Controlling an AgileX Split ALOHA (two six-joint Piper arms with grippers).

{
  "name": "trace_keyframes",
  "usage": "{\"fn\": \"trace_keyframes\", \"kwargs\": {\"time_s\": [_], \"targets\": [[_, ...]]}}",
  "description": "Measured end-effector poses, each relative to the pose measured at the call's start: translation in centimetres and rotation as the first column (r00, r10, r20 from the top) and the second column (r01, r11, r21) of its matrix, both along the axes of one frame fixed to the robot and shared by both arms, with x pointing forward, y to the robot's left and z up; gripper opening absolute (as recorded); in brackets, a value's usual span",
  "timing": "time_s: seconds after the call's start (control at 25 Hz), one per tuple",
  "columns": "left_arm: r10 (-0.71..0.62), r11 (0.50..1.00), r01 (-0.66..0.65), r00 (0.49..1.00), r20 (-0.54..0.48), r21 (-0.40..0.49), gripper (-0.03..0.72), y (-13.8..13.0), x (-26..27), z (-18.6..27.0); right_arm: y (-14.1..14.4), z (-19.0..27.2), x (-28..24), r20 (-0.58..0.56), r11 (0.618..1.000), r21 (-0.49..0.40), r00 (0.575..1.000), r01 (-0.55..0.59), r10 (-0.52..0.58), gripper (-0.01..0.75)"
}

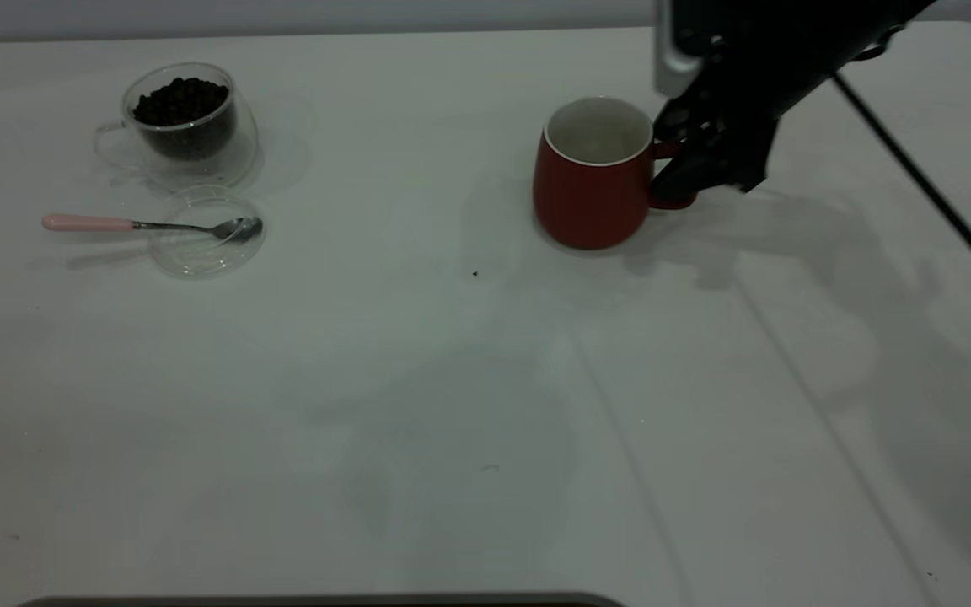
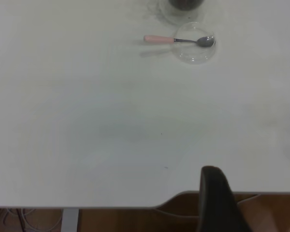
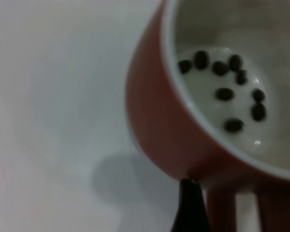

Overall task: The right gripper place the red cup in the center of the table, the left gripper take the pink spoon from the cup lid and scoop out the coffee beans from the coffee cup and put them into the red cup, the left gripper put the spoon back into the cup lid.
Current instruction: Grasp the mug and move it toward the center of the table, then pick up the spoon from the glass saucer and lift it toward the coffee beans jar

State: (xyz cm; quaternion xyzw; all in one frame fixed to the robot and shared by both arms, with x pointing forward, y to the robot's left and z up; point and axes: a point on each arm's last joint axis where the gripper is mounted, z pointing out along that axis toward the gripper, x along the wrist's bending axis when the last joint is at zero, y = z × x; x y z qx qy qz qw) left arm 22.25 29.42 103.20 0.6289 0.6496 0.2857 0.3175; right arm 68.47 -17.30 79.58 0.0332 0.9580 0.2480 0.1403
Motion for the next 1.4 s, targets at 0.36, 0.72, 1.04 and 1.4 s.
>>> {"fn": "trace_keyframes", "kwargs": {"time_s": [0.36,0.72,1.04,1.4], "targets": [[0.001,1.000,-0.001,1.000,0.000,-0.001,0.442,0.0,0.0,0.0,6.7,-0.1,0.2,0.039,0.995,0.071,0.997,-0.064,0.061,0.590],[0.001,1.000,-0.001,1.000,0.001,-0.001,0.442,0.0,0.0,0.0,5.2,1.2,1.0,-0.052,0.993,0.108,0.997,0.055,-0.049,0.590],[0.001,1.000,-0.001,1.000,0.001,-0.001,0.442,0.0,0.0,0.0,0.2,12.4,-4.2,-0.552,0.875,-0.203,0.687,0.439,-0.472,0.573],[0.001,1.000,-0.001,1.000,0.001,-0.001,0.442,0.0,0.0,0.0,-4.0,26.2,-15.4,-0.438,0.548,-0.275,0.404,0.790,-0.803,0.440]]}}
